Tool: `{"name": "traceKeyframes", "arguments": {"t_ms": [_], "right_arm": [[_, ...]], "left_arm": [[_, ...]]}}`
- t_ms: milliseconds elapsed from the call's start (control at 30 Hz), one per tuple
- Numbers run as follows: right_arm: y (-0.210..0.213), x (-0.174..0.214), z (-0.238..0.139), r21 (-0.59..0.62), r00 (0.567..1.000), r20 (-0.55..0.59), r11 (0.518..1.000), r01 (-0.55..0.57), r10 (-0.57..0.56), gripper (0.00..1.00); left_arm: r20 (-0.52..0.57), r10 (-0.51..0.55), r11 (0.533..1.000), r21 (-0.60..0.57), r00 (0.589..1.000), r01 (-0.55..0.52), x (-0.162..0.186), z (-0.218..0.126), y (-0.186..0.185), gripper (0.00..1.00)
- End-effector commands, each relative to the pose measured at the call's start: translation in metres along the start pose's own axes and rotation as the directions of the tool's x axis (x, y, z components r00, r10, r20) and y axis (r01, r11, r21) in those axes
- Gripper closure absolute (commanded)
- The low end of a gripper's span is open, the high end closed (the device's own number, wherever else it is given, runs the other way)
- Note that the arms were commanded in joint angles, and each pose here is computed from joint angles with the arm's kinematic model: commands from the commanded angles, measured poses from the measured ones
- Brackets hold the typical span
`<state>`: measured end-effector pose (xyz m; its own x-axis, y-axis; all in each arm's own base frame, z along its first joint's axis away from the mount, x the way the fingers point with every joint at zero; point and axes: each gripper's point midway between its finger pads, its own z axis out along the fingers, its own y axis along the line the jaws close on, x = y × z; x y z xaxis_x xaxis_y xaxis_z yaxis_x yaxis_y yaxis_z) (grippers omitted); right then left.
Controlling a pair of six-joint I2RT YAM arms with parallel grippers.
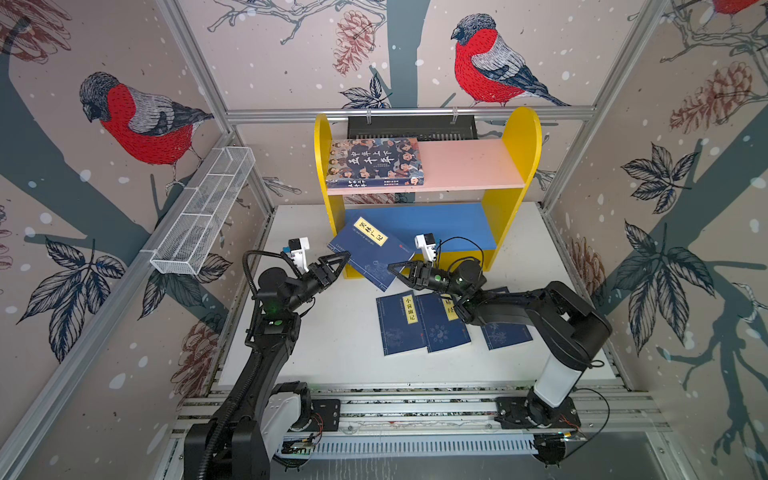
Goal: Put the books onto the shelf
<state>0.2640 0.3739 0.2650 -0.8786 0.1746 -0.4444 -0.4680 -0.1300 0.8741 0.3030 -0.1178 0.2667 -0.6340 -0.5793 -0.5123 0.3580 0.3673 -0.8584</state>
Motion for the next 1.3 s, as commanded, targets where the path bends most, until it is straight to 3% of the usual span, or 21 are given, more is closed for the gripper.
{"name": "traceKeyframes", "arguments": {"t_ms": [0,67,200,400,667,833,900,967,1000,1033,1067,1267], "right_arm": [[-0.008,0.016,-0.018,0.041,0.988,-0.147,0.997,0.058,-0.051,0.98],[-0.014,0.015,-0.030,0.075,0.983,-0.176,0.995,0.063,-0.050,0.99],[-0.017,0.020,-0.043,0.129,0.961,-0.261,0.984,0.125,-0.088,0.99],[-0.005,0.024,-0.048,0.141,0.926,-0.344,0.966,0.215,-0.156,0.99],[-0.001,0.027,-0.048,0.116,0.904,-0.392,0.966,0.231,-0.169,0.98],[-0.001,0.021,-0.042,0.099,0.900,-0.399,0.968,0.233,-0.176,0.98],[-0.003,0.017,-0.038,0.099,0.901,-0.399,0.969,0.226,-0.170,0.91],[-0.007,0.012,-0.035,0.113,0.909,-0.386,0.970,0.216,-0.157,0.75],[-0.009,0.009,-0.034,0.122,0.914,-0.377,0.971,0.208,-0.148,0.68],[-0.013,0.006,-0.035,0.138,0.923,-0.360,0.970,0.198,-0.137,0.57],[-0.015,0.004,-0.036,0.151,0.931,-0.344,0.971,0.187,-0.126,0.54],[-0.006,0.003,-0.041,0.087,0.966,-0.237,0.988,0.127,-0.103,0.51]], "left_arm": [[-0.088,0.068,0.997,0.028,0.994,-0.065,0.018,-0.005,-0.001,0.14],[-0.119,0.078,0.995,0.077,0.990,-0.069,0.024,-0.007,-0.009,0.09],[-0.194,0.086,0.989,0.135,0.977,-0.060,0.033,-0.007,-0.019,0.09],[-0.262,0.114,0.989,0.121,0.958,-0.084,0.041,-0.003,-0.010,0.23],[-0.300,0.126,0.984,0.161,0.946,-0.080,0.053,-0.003,-0.016,0.30],[-0.329,0.132,0.975,0.215,0.935,-0.062,0.059,-0.002,-0.027,0.55],[-0.326,0.132,0.975,0.215,0.936,-0.062,0.057,-0.001,-0.027,0.75],[-0.306,0.124,0.979,0.193,0.944,-0.066,0.052,0.002,-0.024,0.95],[-0.292,0.119,0.982,0.177,0.949,-0.069,0.048,0.004,-0.022,1.00],[-0.275,0.115,0.985,0.158,0.955,-0.073,0.043,0.007,-0.019,1.00],[-0.263,0.114,0.986,0.146,0.958,-0.077,0.040,0.009,-0.018,1.00],[-0.209,0.074,0.990,0.137,0.975,-0.046,0.019,0.020,-0.016,1.00]]}}
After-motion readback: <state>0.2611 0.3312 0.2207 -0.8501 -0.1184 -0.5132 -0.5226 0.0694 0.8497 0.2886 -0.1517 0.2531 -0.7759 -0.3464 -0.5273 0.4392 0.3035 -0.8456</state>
